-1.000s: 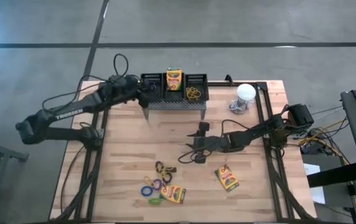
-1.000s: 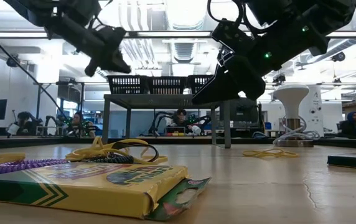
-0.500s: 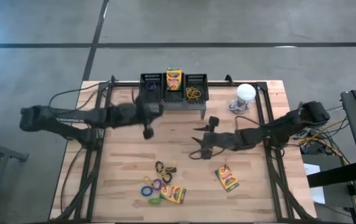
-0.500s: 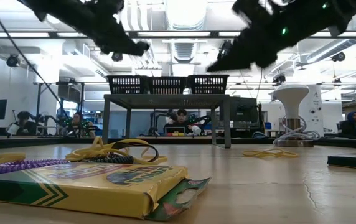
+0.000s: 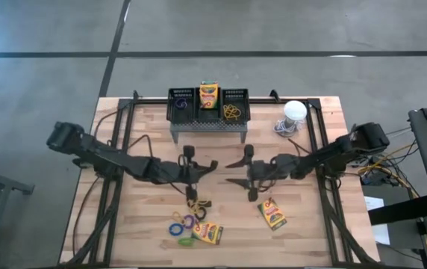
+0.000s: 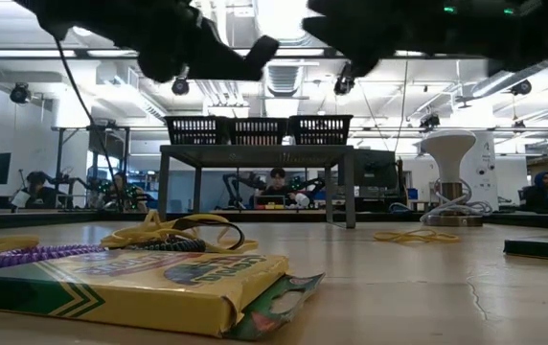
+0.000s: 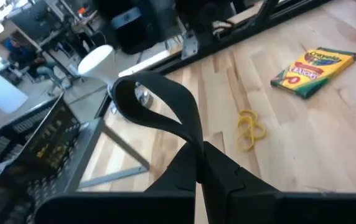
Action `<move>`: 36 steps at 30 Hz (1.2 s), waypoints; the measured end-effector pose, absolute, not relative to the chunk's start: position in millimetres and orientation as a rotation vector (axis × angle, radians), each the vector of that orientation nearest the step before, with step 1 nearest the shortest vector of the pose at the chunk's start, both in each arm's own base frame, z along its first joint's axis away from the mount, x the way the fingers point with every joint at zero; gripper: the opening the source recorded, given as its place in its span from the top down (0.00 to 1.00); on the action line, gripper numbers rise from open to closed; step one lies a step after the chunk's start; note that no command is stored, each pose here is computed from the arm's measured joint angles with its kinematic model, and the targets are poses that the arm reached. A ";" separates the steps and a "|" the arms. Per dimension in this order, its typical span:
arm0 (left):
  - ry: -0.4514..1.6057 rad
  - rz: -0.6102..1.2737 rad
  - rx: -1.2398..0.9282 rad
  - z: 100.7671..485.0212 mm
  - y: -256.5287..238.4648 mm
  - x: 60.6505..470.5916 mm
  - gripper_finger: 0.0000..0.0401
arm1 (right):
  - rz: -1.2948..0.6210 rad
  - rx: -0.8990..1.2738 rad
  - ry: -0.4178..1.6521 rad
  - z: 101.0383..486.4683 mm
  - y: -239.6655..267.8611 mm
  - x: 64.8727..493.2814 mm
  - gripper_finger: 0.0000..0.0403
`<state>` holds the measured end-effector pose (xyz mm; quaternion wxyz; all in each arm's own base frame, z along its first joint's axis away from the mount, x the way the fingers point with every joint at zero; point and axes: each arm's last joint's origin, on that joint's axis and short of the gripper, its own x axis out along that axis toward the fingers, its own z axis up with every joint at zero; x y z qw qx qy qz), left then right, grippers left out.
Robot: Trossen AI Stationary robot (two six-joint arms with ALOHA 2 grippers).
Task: Pick & Place Office Desk Supplies
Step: Put the black rubber band into the right black basket on the shelf
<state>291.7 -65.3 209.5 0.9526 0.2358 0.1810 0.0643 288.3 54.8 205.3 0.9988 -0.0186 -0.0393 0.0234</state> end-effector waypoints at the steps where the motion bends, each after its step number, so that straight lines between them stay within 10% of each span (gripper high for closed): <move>1: 0.365 0.129 0.490 206.7 -65.9 294.0 0.98 | 0.046 -0.039 -0.069 205.2 55.5 292.2 0.49; 18: 0.369 0.145 0.486 204.1 -67.9 294.6 0.98 | -0.083 -0.038 0.026 208.0 45.3 326.4 0.46; 29: 0.378 0.156 0.425 202.8 -67.3 294.2 0.95 | -0.072 -0.079 0.054 206.8 43.3 327.9 0.87; 36: 0.398 0.186 0.322 199.9 -63.2 293.8 0.67 | -0.246 -0.231 0.050 222.8 36.5 321.4 0.97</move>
